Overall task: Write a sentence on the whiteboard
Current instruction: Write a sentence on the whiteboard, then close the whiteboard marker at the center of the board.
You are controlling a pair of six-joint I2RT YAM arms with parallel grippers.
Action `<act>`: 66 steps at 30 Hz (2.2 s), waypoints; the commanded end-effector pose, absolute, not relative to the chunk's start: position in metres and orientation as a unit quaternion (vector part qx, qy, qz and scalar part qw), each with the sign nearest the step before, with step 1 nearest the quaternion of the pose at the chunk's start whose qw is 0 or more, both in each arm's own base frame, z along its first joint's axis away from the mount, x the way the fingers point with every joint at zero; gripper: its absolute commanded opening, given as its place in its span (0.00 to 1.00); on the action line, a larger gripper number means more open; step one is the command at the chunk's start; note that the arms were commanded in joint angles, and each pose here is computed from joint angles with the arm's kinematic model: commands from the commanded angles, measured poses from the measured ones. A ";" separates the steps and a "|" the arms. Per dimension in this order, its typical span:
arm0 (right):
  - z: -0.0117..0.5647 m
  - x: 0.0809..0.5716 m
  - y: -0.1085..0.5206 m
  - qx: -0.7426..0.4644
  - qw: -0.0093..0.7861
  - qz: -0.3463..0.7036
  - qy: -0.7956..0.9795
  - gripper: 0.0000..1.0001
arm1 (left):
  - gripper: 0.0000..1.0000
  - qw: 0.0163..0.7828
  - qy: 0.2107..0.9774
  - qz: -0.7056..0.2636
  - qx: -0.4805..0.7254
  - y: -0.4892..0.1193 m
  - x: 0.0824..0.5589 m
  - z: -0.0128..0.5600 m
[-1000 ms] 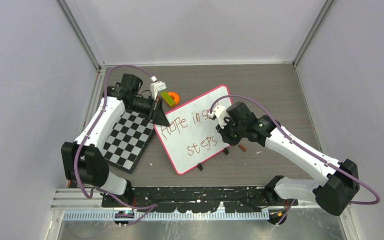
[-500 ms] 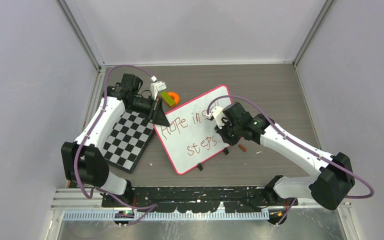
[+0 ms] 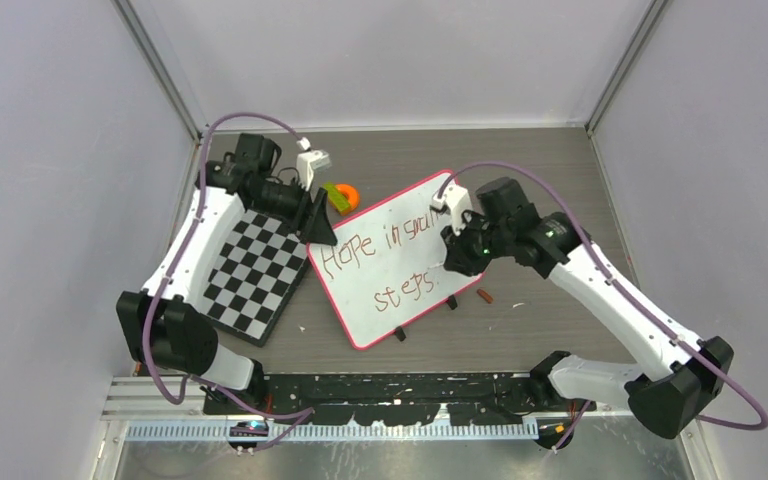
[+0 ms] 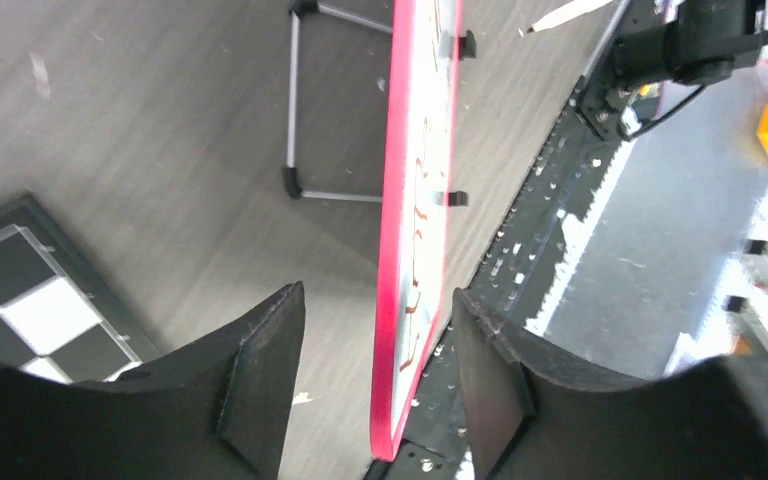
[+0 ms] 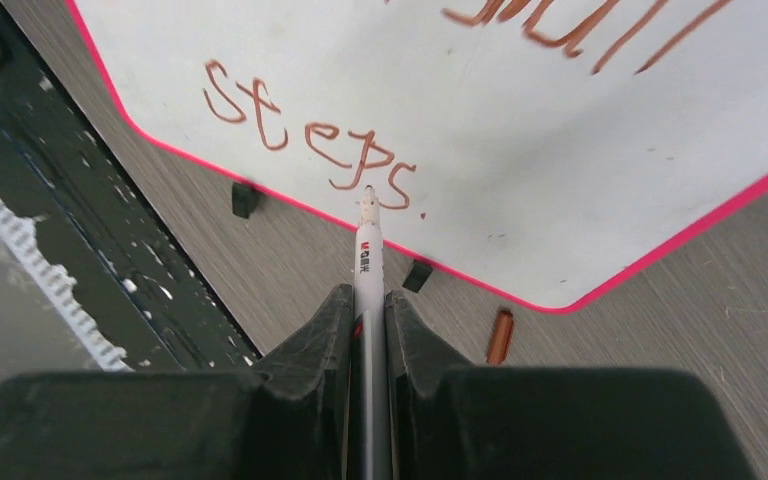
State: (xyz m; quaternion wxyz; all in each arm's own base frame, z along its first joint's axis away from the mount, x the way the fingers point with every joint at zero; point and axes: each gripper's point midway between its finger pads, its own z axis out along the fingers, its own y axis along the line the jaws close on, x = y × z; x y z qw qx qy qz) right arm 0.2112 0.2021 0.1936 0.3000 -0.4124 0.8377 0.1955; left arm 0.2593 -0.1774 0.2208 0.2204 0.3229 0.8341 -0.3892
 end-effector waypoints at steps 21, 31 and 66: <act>0.287 0.319 0.043 -0.068 0.416 0.305 0.854 0.00 | 0.69 0.337 0.656 -0.303 0.603 -0.353 0.278 0.326; 0.256 0.327 0.016 0.004 0.417 0.304 0.857 0.00 | 0.59 0.273 0.497 -0.296 0.769 -0.478 0.185 0.224; 0.256 0.328 0.012 0.028 0.416 0.330 0.847 0.00 | 0.42 0.226 0.440 -0.189 0.848 -0.529 0.218 0.035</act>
